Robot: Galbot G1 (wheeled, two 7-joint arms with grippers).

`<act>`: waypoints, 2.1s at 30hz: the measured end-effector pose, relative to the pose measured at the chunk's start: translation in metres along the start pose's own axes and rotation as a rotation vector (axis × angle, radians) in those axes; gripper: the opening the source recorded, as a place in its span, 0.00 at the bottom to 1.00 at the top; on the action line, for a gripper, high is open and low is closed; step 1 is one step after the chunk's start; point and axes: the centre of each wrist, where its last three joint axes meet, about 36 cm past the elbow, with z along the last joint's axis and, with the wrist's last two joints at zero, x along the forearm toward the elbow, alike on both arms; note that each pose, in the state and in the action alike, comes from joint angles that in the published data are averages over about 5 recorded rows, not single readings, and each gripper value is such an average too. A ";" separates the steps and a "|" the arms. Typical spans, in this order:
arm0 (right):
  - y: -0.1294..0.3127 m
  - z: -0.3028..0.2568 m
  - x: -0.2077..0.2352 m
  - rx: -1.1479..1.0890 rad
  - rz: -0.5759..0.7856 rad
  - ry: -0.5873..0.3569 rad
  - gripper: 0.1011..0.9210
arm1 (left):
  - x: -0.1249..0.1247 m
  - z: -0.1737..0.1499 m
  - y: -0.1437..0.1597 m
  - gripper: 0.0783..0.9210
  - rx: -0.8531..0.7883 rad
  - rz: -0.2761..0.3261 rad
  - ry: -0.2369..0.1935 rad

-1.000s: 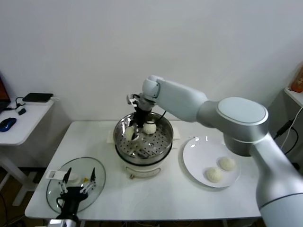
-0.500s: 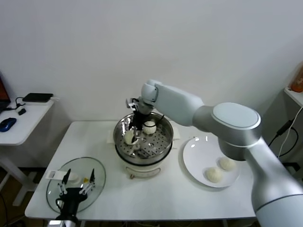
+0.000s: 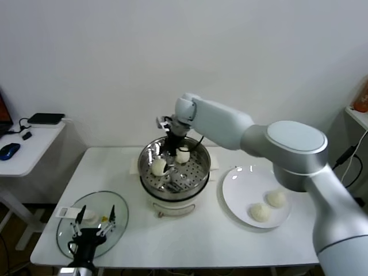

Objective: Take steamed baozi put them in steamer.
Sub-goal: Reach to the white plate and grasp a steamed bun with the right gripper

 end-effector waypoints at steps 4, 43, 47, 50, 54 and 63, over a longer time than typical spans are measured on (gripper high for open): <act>0.003 0.014 0.039 0.018 0.014 0.024 0.88 | 0.000 0.000 -0.001 0.88 -0.001 0.002 0.002; 0.197 0.258 0.022 -0.176 -0.146 0.157 0.88 | -0.011 -0.006 -0.016 0.88 -0.014 0.025 -0.006; 0.204 0.268 0.008 -0.178 -0.155 0.176 0.88 | -0.010 -0.003 -0.015 0.88 -0.015 0.024 0.000; 0.207 0.273 -0.002 -0.178 -0.162 0.190 0.88 | -0.010 -0.003 -0.014 0.88 -0.015 0.024 0.001; 0.209 0.278 -0.013 -0.175 -0.175 0.205 0.88 | -0.010 -0.002 -0.014 0.88 -0.015 0.022 0.004; 0.211 0.283 -0.035 -0.165 -0.187 0.223 0.88 | -0.009 0.003 -0.011 0.88 -0.013 0.016 0.013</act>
